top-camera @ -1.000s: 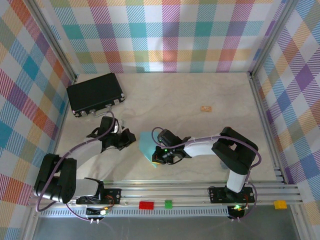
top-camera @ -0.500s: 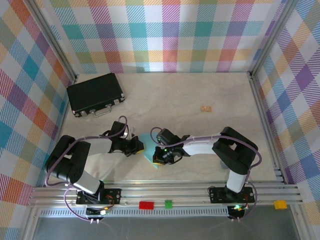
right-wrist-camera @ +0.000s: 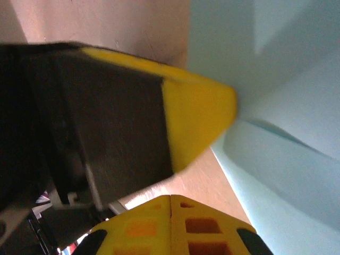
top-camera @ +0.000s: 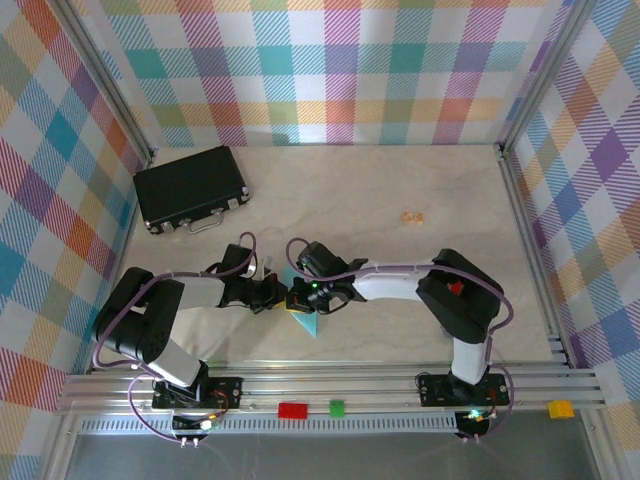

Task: Fold a paper plane with a square sheet of paper (pick it up from the middle)

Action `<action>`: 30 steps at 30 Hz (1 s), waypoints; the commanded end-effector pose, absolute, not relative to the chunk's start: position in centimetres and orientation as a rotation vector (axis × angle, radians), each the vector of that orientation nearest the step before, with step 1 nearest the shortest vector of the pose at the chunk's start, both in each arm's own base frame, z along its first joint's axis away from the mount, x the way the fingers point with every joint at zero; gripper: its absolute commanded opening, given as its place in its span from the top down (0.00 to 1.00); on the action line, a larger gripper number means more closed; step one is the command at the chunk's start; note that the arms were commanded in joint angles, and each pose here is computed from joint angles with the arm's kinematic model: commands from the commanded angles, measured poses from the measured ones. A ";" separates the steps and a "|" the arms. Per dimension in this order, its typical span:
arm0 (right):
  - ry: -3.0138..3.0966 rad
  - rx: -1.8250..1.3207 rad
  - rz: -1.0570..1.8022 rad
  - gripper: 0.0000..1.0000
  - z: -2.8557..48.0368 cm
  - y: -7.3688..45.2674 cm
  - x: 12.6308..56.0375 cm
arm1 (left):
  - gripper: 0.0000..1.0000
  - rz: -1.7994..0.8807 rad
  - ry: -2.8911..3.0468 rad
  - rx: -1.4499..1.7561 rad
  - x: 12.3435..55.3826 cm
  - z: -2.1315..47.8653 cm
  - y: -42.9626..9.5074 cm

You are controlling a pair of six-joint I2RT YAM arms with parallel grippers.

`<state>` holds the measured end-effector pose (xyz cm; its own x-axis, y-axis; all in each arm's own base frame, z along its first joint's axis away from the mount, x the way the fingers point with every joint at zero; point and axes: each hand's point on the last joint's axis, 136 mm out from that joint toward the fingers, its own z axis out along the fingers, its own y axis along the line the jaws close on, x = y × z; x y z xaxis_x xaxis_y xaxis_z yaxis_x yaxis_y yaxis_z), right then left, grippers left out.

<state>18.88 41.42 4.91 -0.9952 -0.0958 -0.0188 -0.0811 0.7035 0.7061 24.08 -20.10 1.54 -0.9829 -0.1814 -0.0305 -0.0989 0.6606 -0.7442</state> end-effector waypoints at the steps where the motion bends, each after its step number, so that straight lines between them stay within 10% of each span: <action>1: -2.848 0.136 -1.116 1.00 2.3 41.4 18.0 | 1.00 -1.072 2.910 -0.306 21.5 -1.4 -18.2; 30: -2.794 0.053 -1.111 0.95 0.4 34.2 12.5 | 1.00 -0.977 2.932 -0.358 21.6 -2.1 -17.2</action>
